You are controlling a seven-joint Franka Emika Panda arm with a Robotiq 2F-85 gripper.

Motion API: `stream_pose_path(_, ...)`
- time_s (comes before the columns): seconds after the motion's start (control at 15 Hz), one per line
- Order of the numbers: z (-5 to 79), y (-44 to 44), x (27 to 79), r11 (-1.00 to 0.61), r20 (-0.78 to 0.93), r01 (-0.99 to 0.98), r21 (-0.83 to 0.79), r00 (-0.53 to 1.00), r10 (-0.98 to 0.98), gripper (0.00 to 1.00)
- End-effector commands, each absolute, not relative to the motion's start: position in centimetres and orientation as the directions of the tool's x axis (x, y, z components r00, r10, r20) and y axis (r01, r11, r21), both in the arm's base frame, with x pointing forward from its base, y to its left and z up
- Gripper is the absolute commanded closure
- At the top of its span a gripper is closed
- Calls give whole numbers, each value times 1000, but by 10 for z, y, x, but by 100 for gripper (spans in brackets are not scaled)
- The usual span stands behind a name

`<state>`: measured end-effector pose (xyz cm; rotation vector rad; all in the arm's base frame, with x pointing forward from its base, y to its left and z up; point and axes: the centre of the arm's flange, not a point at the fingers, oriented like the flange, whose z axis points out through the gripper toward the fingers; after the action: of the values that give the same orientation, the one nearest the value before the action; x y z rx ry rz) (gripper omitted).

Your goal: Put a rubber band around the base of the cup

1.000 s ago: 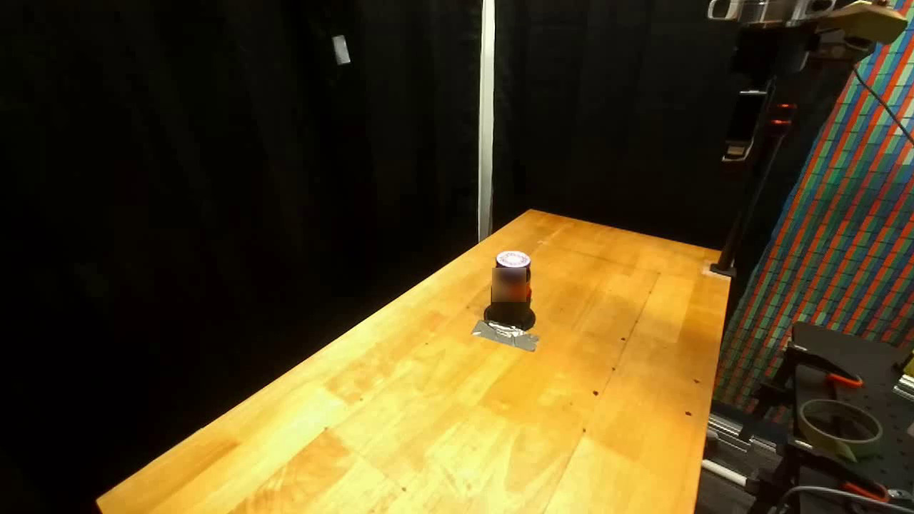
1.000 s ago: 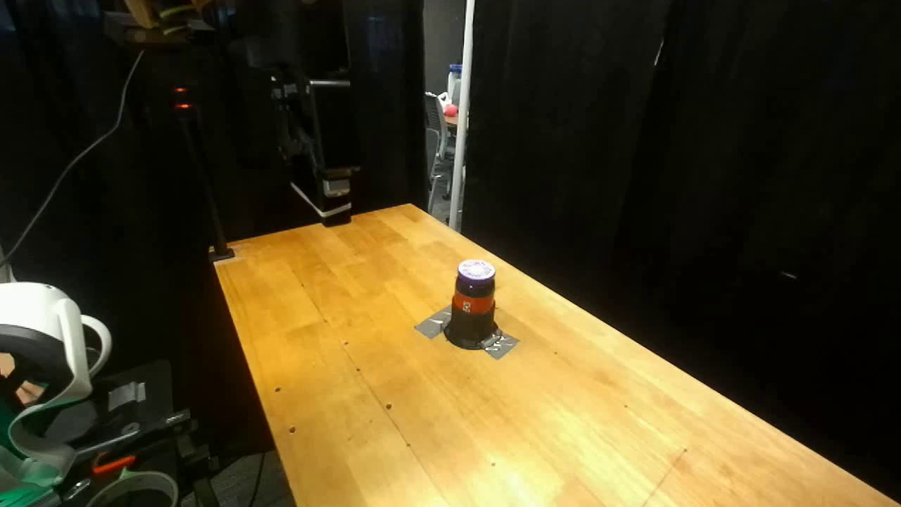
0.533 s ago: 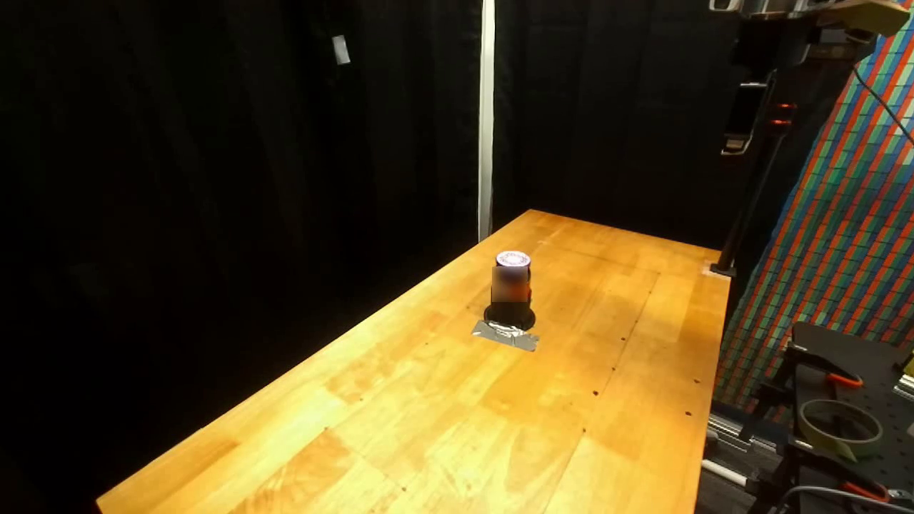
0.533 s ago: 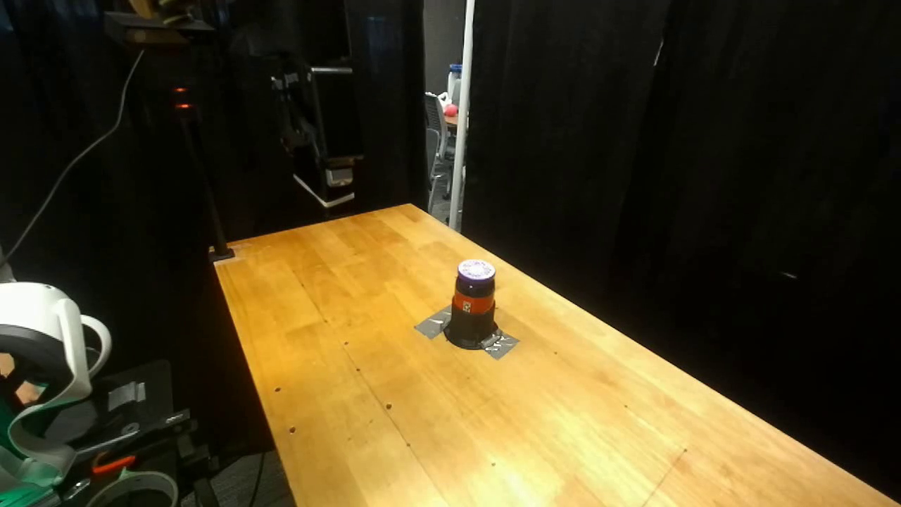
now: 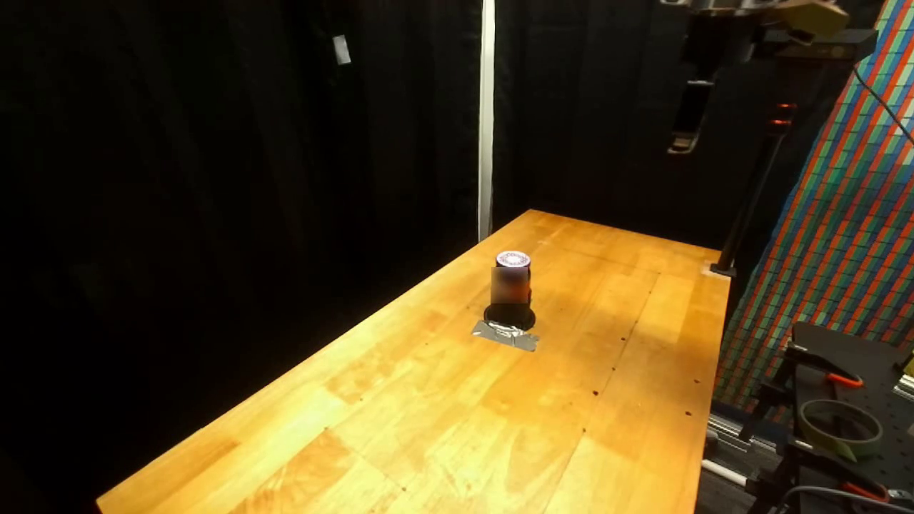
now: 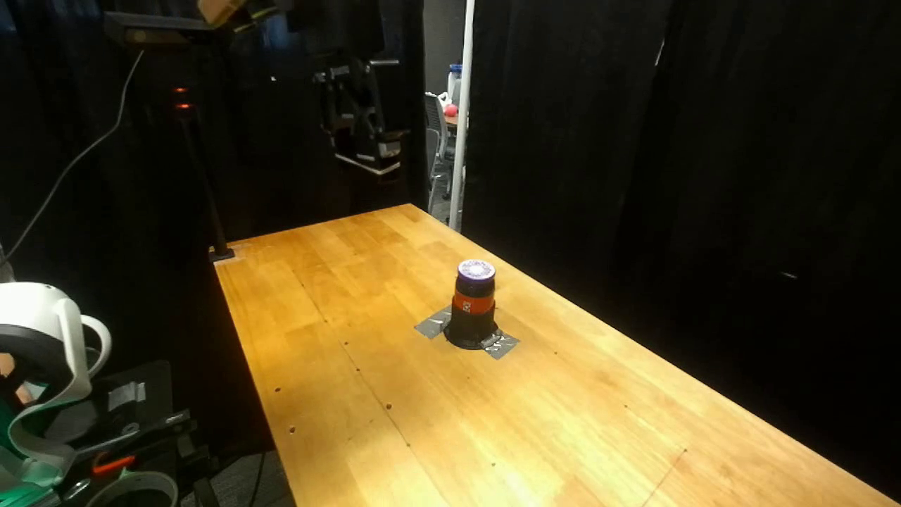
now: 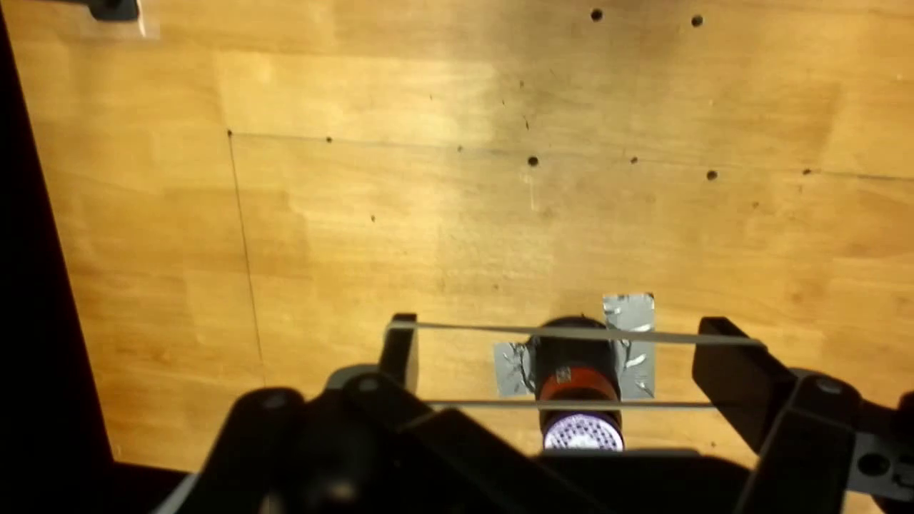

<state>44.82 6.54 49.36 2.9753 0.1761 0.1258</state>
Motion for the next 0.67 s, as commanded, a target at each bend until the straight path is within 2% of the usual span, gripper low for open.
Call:
stream_pose_path(0.0, 492, 111, 531, -975, 139, 122, 186, 979, 149, 0)
stream_pose_path(0.27, 464, 143, 603, -977, 192, 136, 162, 967, 166, 0)
stream_pose_path(0.6, 402, 148, 682, -982, 137, 155, 105, 976, 169, 0)
